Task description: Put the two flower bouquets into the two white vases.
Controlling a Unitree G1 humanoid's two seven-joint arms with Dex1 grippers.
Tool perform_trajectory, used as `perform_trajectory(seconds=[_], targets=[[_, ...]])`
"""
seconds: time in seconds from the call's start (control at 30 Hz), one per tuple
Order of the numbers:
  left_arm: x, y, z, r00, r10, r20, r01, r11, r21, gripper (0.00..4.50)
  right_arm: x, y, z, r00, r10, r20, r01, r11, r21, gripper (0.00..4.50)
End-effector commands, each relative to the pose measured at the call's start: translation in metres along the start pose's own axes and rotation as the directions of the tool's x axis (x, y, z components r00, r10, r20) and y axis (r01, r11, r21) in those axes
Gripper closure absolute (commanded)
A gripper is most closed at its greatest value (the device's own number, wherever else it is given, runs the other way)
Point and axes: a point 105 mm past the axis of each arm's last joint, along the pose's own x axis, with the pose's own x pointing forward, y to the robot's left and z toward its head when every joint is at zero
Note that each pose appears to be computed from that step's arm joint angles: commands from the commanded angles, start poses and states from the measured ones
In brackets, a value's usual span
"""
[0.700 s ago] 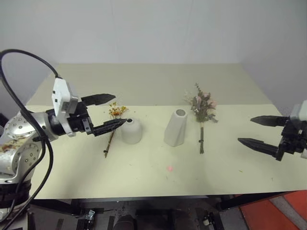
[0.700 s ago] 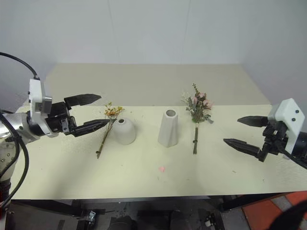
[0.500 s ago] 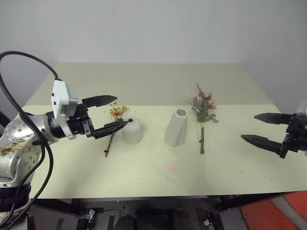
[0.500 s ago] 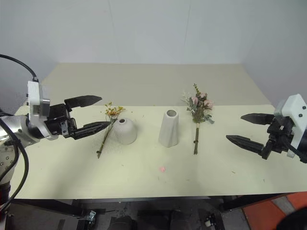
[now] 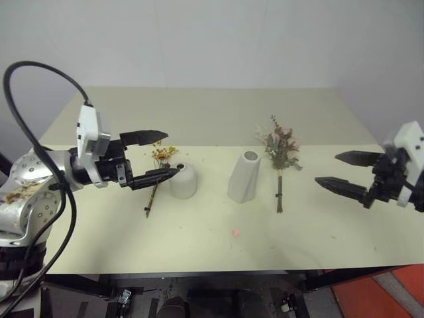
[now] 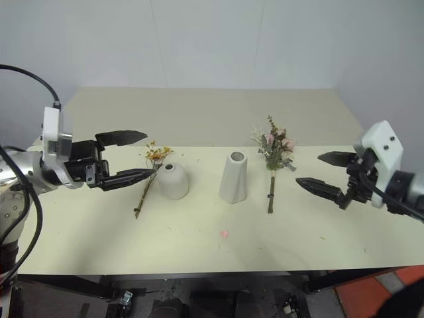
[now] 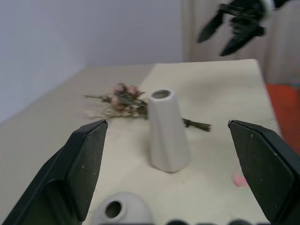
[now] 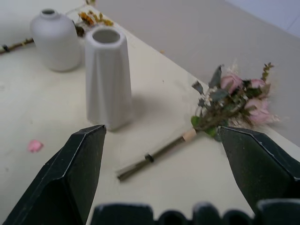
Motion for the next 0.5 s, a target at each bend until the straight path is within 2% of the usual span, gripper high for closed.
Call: perform_trajectory(seconds=[0.03, 0.2, 0.37, 0.5], targets=[[0.003, 0.004, 0.010, 0.999, -0.032, 0.026, 0.030, 0.997, 0.065, 0.02, 0.007, -0.001, 0.005, 0.999, -0.018, -0.040, 0.019, 1.000, 0.015, 0.00], [0.018, 0.009, 0.009, 0.996, -0.084, 0.031, 0.082, 0.994, 0.073, 0.02, 0.034, -0.014, -0.001, 0.980, -0.084, -0.181, 0.110, 0.984, 0.141, 0.00], [0.033, 0.008, 0.013, 0.986, -0.164, 0.032, 0.161, 0.984, 0.079, 0.02, 0.060, -0.016, -0.014, 0.929, -0.060, -0.365, 0.159, 0.956, 0.247, 0.00], [0.042, 0.006, 0.014, 0.980, -0.191, 0.049, 0.186, 0.979, 0.083, 0.02, 0.078, -0.027, -0.028, 0.878, -0.081, -0.472, 0.259, 0.909, 0.326, 0.00]])
